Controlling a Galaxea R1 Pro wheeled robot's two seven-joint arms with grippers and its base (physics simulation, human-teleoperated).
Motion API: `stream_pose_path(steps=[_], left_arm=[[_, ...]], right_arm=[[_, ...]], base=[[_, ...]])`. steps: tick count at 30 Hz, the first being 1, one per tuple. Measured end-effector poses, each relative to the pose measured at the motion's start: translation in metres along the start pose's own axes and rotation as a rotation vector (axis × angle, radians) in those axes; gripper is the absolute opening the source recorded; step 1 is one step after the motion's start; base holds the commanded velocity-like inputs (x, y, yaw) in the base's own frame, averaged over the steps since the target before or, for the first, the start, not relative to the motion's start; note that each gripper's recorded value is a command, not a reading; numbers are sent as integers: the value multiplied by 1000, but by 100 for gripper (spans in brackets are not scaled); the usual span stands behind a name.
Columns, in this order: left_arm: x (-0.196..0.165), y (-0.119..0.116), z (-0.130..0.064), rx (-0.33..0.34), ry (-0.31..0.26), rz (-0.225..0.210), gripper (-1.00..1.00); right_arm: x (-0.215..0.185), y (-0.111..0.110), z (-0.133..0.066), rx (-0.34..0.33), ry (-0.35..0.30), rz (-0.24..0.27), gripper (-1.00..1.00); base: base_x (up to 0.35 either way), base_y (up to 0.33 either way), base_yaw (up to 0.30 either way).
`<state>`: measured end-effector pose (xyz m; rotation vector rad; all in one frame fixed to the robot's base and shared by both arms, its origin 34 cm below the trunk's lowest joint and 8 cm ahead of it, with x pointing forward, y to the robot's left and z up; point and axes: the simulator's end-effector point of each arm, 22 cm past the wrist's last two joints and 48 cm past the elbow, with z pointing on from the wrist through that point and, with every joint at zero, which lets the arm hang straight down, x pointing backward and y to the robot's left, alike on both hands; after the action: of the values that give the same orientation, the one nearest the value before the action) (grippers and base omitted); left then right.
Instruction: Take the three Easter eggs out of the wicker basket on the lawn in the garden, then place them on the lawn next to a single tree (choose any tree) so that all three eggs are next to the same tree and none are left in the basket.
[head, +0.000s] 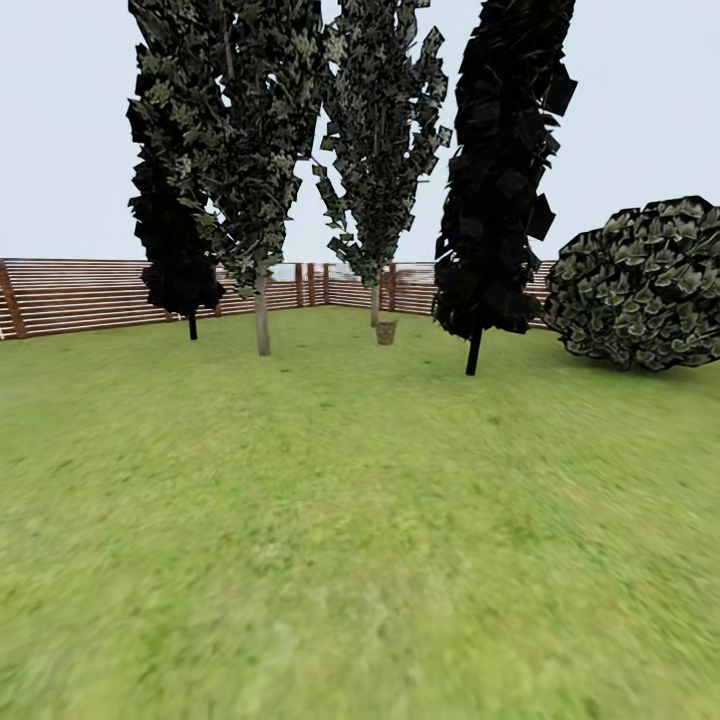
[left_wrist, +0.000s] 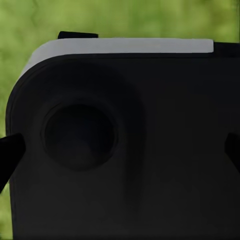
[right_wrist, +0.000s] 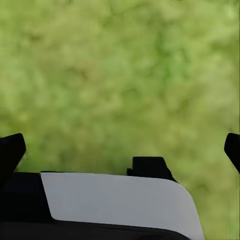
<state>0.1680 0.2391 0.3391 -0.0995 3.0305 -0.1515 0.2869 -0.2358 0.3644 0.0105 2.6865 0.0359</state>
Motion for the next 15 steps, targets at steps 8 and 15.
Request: stream_pose_path(steps=[8, 15], left_arm=[[4, 1, 0, -1, 8, -1, 100], [4, 1, 0, -1, 9, -1, 100]], right_arm=[[0, 2, 0, -2, 0, 2, 100], [0, -3, 0, 4, 0, 0, 100]], base=[[334, 90, 0], [333, 90, 0]])
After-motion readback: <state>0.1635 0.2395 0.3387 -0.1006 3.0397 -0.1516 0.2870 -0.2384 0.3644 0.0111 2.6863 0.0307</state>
